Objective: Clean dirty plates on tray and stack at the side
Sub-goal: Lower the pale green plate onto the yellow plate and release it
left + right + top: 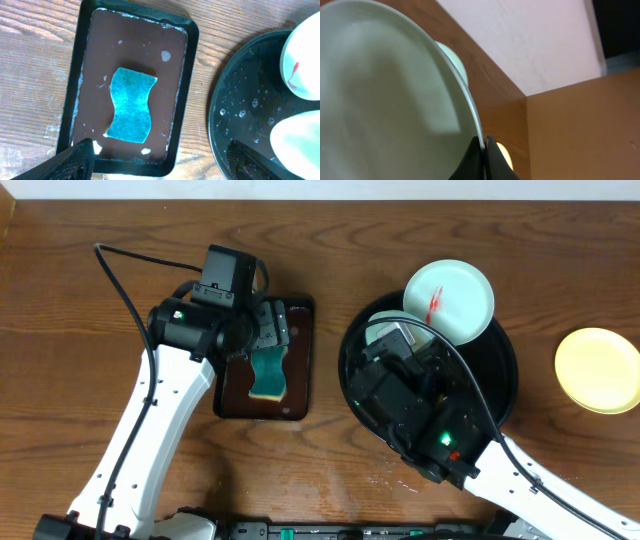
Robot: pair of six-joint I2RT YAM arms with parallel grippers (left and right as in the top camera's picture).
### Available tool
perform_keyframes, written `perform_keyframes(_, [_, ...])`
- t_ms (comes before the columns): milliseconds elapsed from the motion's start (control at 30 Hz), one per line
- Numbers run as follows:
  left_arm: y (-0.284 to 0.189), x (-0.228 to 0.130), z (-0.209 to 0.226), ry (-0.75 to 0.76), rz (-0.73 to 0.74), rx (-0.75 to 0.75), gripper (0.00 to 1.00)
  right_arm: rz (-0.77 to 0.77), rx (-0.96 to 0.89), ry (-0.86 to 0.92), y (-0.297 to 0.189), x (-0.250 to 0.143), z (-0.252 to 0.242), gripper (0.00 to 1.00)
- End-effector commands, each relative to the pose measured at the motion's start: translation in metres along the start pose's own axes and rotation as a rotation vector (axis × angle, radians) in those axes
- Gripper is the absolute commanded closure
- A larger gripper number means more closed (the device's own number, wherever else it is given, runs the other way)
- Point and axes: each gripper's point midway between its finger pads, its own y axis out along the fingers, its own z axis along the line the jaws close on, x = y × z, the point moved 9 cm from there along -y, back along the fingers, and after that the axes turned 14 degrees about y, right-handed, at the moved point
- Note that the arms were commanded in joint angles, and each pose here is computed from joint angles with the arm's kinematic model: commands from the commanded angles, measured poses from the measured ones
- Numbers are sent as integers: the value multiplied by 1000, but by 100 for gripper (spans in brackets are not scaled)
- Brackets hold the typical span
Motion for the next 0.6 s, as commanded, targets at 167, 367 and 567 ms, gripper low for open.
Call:
perform_keyframes(167, [-4,3,1,-4,-13,4,15,241,257,528,43,-13,-6,99])
perform_keyframes(367, [-4,3,1,-4,-13,4,15,406,514,756,95,-33,-46,99])
perform_keyframes(567, [-4,3,1,-4,-13,4,15,517,408,1120,139,-93,-129,99])
